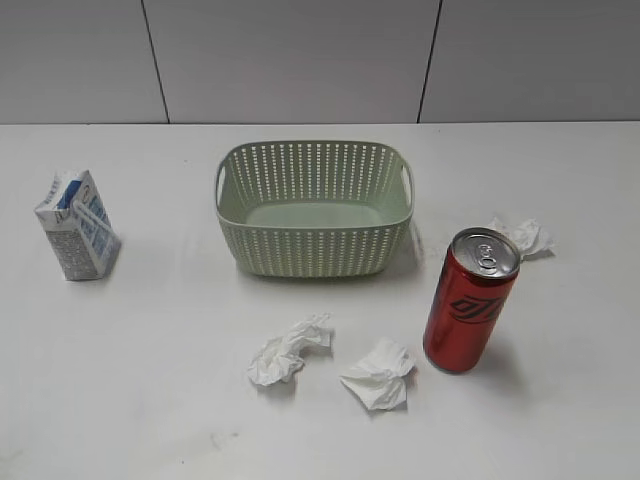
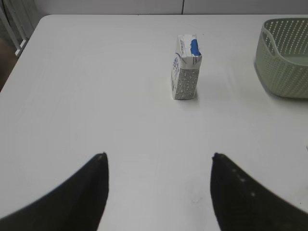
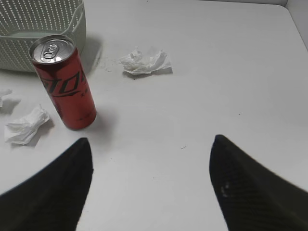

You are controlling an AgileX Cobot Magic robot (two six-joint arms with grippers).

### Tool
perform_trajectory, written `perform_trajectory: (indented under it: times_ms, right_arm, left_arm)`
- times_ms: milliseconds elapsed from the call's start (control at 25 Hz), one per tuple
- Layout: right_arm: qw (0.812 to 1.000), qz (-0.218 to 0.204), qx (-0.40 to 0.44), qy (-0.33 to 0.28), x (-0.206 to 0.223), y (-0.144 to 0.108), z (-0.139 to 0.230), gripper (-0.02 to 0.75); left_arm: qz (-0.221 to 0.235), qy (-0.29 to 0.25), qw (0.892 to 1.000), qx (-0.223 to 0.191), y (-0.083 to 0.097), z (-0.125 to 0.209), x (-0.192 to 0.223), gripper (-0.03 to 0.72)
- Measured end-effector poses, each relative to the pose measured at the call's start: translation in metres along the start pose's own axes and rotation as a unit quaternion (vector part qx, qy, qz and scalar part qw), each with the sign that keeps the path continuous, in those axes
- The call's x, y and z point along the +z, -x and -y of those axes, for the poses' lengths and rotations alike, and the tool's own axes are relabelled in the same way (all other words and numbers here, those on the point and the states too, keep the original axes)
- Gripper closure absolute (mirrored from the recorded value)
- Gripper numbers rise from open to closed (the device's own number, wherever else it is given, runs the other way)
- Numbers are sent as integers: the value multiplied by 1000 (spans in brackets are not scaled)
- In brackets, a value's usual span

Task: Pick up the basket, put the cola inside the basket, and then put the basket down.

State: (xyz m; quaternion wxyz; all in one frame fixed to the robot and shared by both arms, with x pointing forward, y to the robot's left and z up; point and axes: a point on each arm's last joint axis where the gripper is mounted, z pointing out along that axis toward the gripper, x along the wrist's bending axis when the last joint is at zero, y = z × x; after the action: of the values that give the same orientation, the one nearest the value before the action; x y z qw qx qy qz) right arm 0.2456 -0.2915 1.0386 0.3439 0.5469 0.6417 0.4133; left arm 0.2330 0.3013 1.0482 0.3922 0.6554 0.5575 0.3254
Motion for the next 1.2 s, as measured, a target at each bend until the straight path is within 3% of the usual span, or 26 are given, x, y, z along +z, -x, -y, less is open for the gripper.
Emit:
perform_trajectory:
  times_ms: [800, 1040, 1200]
  right_arm:
    - [1000, 0, 0, 0, 0, 0, 0, 153]
    - [1000, 0, 0, 0, 0, 0, 0, 153]
    - [1000, 0, 0, 0, 0, 0, 0, 153]
  left_arm:
    - [1, 17, 1000, 0, 0, -4, -2, 184]
    - [2, 91, 996, -1, 1, -34, -20, 184]
    - [12, 74, 997, -7, 3, -68, -16, 184]
